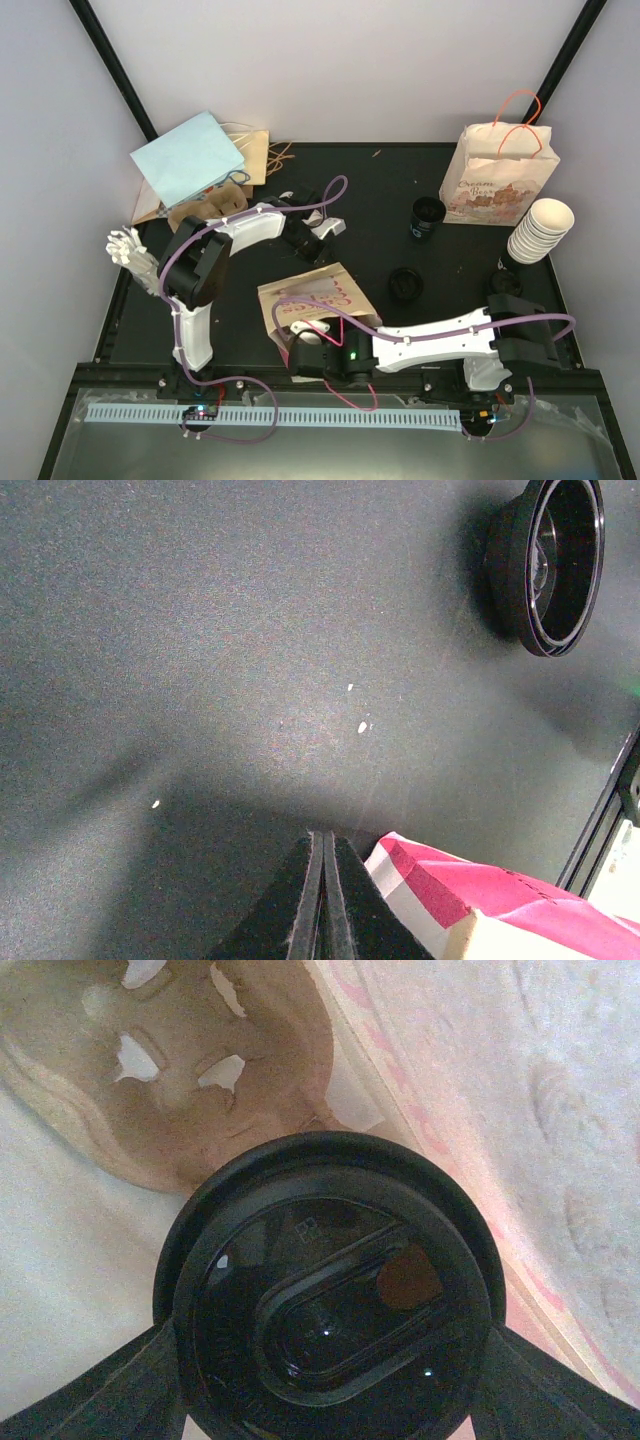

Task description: Pack the takeout coffee

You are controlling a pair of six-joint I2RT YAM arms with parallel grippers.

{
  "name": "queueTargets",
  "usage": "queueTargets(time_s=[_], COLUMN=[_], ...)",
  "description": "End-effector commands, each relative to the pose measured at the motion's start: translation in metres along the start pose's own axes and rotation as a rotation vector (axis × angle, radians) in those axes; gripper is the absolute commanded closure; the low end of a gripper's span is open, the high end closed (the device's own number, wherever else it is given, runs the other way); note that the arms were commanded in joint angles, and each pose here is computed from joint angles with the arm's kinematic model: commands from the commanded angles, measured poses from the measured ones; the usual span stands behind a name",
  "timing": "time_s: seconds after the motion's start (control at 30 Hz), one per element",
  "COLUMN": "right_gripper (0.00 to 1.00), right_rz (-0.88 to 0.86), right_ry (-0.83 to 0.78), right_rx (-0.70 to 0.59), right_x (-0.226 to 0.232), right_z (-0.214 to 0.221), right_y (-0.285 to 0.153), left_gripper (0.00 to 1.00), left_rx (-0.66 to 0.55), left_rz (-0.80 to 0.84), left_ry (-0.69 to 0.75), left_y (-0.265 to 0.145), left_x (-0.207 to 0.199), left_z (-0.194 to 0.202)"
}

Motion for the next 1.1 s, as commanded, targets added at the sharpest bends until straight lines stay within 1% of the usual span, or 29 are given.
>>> queueTargets(time_s=[0.0, 0.33, 0.57, 0.73, 0.9, 1.07], right_gripper=[0.47, 0.47, 0.48, 0.48, 0.49, 0.49], right_rz=[0.058, 0.119, 0.192, 0.182, 0.201, 0.19], right_ry=[0.067, 0.225, 0.395, 0.431, 0.387, 0.275], right_rx=[0.014, 0.065, 0.119, 0.127, 0.088, 0.047], right_x=[-0.001, -0.005, -0.006, -0.005, -0.009, -0.007], right_z=[-0.004, -0.009, -0.001, 0.003, 0.004, 0.009], right_y=[-0.002, -0.008, -0.006, -0.005, -0.006, -0.004], left_gripper=[0.96, 0.96, 0.96, 0.96, 0.96, 0.96], left_rx=[0.007, -0.008, -0.025, -0.035, -0.049, -0.069], left_rz=[0.014, 0.008, 0.007, 0.007, -0.005, -0.004], left_ry=[0.015, 0.001, -0.012, -0.018, -0.02, -0.013], left_y=[0.002, 0.003, 0.005, 0.004, 0.001, -0.005], left_x=[-0.004, -0.003, -0.002, -0.002, -0.004, -0.009], left_z=[-0.005, -0.005, -0.005, -0.004, -0.002, -0.001])
Point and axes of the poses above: each gripper's point midway between its finger pads, its own y axis out along the fingers, its own x axis along the line the jaws close on, z = x × y, the point moved 10 cm from there along -y, back along the fingers, and after that the axes turned 7 degrees about y, right-handed, at the moved point
